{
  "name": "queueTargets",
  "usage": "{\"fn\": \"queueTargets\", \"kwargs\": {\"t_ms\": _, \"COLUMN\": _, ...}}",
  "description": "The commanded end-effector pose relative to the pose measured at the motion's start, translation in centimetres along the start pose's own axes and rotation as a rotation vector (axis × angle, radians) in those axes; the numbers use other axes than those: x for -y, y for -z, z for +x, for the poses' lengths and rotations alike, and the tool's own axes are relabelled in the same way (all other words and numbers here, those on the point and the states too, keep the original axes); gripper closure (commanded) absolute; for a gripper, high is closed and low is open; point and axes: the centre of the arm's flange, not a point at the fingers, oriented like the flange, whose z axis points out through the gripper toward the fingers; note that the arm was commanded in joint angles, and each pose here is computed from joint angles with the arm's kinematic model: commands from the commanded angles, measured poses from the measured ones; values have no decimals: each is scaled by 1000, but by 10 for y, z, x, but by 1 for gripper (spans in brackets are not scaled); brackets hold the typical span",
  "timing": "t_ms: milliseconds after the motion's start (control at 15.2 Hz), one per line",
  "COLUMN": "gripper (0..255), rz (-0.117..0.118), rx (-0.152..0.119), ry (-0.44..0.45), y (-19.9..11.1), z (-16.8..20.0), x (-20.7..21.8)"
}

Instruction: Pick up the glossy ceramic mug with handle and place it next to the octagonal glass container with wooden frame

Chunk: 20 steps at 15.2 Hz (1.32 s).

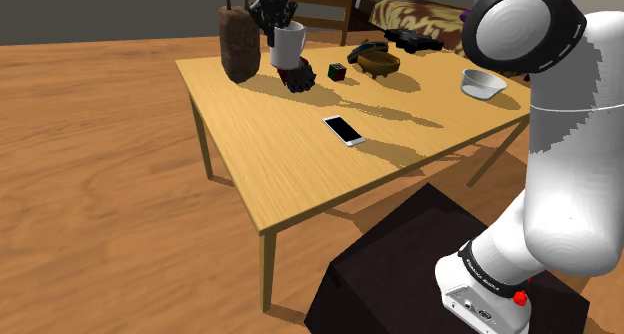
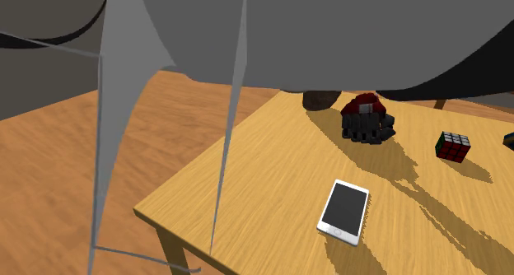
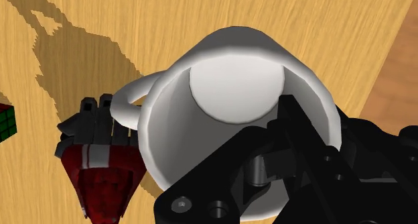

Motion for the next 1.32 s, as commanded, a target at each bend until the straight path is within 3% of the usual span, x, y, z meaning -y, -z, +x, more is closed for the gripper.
{"fn": "queueTargets", "kwargs": {"t_ms": 0, "gripper": 255, "rz": 0, "rx": 0, "ry": 0, "y": 11, "z": -2, "x": 0}}
{"fn": "queueTargets", "kwargs": {"t_ms": 132, "gripper": 255, "rz": 0, "rx": 0, "ry": 0, "y": 17, "z": -2, "x": -1}}
{"fn": "queueTargets", "kwargs": {"t_ms": 1254, "gripper": 255, "rz": 0, "rx": 0, "ry": 0, "y": 6, "z": -59, "x": -217}}
